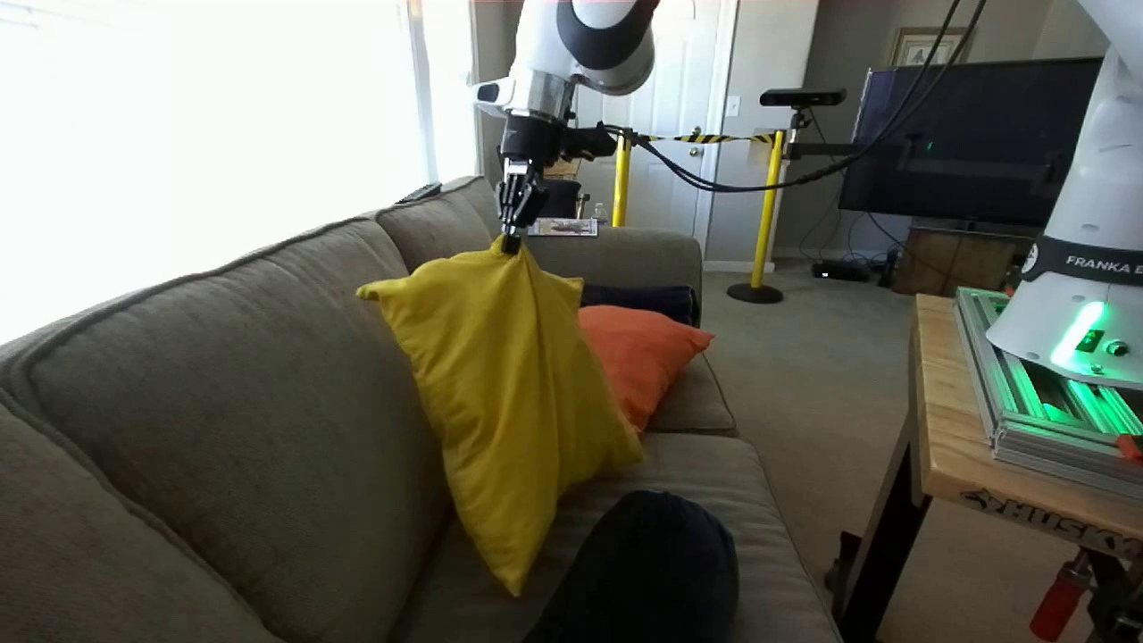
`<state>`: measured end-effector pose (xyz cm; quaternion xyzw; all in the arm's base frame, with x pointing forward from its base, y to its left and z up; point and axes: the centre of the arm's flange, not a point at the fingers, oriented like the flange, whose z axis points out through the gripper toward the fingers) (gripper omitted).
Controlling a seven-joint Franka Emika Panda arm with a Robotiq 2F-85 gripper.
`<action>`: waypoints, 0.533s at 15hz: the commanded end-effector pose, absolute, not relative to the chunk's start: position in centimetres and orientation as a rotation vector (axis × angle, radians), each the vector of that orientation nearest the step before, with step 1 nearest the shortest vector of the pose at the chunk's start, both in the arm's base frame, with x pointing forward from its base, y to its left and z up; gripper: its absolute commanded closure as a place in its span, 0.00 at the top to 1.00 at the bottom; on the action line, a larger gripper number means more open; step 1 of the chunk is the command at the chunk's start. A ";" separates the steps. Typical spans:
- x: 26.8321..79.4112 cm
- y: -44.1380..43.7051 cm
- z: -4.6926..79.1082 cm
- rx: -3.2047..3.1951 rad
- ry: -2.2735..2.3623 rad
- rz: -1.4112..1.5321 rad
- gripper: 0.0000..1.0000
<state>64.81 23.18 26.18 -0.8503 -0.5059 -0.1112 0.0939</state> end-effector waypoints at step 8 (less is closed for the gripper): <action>67.1 23.6 23.3 -2.793 -1.426 -0.600 0.01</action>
